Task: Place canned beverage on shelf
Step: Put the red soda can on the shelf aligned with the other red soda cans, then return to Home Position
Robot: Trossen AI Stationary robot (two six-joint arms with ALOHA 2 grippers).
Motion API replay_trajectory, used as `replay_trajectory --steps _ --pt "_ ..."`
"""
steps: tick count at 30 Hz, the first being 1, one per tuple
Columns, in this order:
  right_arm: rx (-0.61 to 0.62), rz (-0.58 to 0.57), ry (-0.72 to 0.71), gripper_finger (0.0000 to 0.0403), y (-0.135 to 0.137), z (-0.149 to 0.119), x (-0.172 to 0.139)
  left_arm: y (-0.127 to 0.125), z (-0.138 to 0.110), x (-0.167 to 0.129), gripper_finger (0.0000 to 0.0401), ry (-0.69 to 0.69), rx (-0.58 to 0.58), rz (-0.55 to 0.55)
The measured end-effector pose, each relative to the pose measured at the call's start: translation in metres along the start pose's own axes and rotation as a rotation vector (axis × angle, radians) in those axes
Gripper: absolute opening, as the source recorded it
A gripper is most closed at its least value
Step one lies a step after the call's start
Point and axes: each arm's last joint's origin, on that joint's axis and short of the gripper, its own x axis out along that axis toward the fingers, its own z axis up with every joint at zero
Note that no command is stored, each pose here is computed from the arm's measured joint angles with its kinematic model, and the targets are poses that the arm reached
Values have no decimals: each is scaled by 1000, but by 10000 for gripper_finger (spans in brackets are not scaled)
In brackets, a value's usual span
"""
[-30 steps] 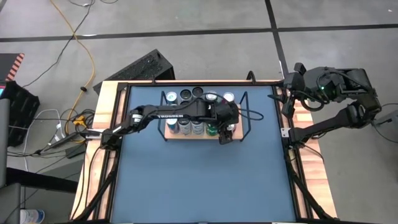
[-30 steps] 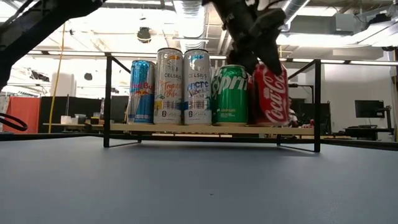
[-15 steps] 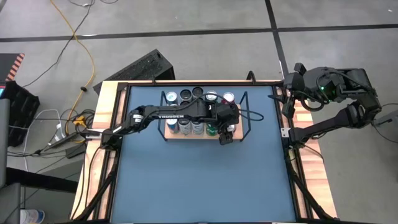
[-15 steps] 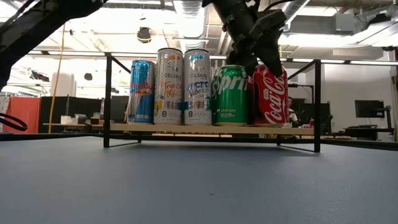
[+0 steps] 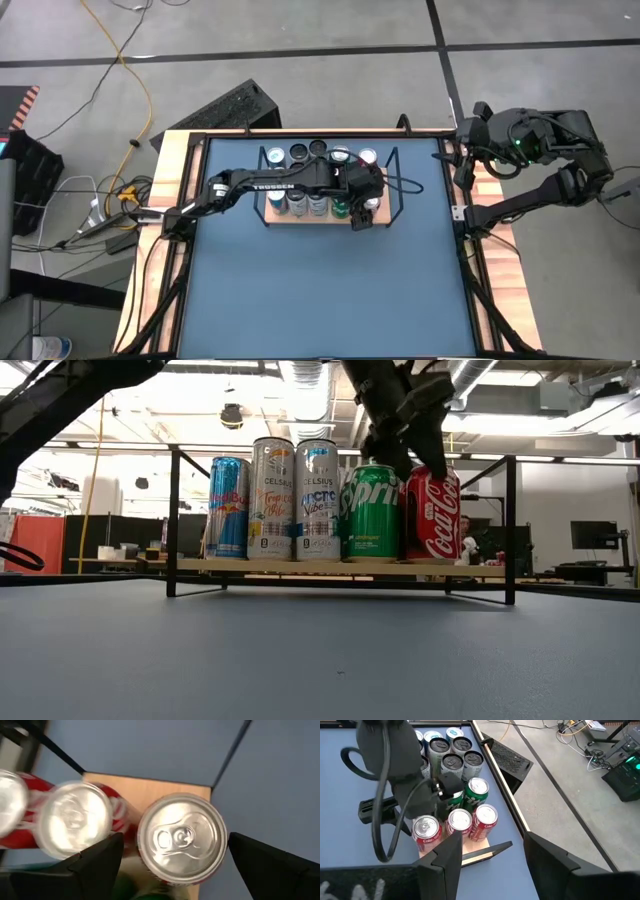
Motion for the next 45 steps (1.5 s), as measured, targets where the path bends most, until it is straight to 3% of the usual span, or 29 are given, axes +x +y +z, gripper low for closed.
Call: replay_trajectory --steps 13,22,28,34,40,45 --pt "3 1 3 207 0 0 0 5 7 -29 346 -33 18 66" --pt "-13 14 17 207 3 -2 2 9 18 -72 346 -118 23 149" --pt "-39 69 -31 207 10 1 0 3 27 -147 346 -271 -18 114" --pt "-34 159 -198 207 12 6 -18 0 23 -242 346 -460 -171 27" --pt "-76 273 -305 207 8 0 -38 -1 2 -336 346 -637 -211 -96" --pt "-60 326 -292 207 -1 -15 -49 5 -24 -392 346 -708 -213 -179"
